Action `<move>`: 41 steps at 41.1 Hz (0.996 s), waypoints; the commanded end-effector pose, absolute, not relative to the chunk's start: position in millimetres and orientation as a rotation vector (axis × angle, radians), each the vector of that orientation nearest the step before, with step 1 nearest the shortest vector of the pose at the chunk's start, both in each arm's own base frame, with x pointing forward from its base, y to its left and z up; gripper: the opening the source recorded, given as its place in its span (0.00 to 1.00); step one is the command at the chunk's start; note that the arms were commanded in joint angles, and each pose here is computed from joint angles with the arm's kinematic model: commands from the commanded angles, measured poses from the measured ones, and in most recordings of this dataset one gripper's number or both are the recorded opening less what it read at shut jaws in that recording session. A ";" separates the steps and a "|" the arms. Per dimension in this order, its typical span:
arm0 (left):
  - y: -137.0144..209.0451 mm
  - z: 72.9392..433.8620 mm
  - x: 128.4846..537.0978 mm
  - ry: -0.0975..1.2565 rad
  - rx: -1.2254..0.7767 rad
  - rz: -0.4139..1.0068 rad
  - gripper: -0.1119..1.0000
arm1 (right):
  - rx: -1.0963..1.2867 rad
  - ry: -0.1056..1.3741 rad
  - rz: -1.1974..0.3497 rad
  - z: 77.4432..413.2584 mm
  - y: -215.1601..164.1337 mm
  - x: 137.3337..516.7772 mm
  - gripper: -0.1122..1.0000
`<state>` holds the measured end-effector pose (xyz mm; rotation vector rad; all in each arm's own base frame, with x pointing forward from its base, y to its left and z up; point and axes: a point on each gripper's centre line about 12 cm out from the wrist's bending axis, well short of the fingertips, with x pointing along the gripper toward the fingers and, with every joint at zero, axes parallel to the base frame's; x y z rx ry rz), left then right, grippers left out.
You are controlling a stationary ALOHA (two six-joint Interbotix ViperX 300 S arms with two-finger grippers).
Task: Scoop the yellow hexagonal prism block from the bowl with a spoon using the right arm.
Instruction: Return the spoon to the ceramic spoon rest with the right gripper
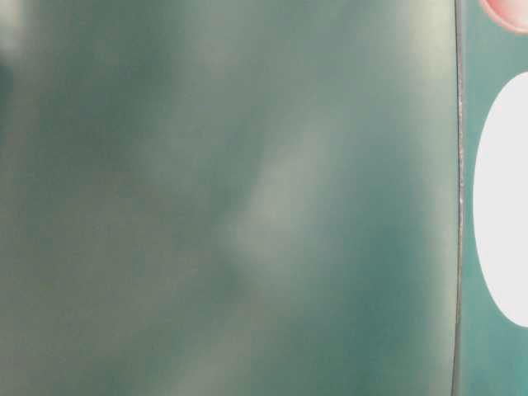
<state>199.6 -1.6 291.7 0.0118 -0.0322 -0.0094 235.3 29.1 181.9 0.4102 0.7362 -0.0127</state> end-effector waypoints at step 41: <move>-2.0 299.8 202.1 -0.049 0.012 -0.011 0.12 | 0.395 0.785 0.008 145.7 51.8 250.1 0.61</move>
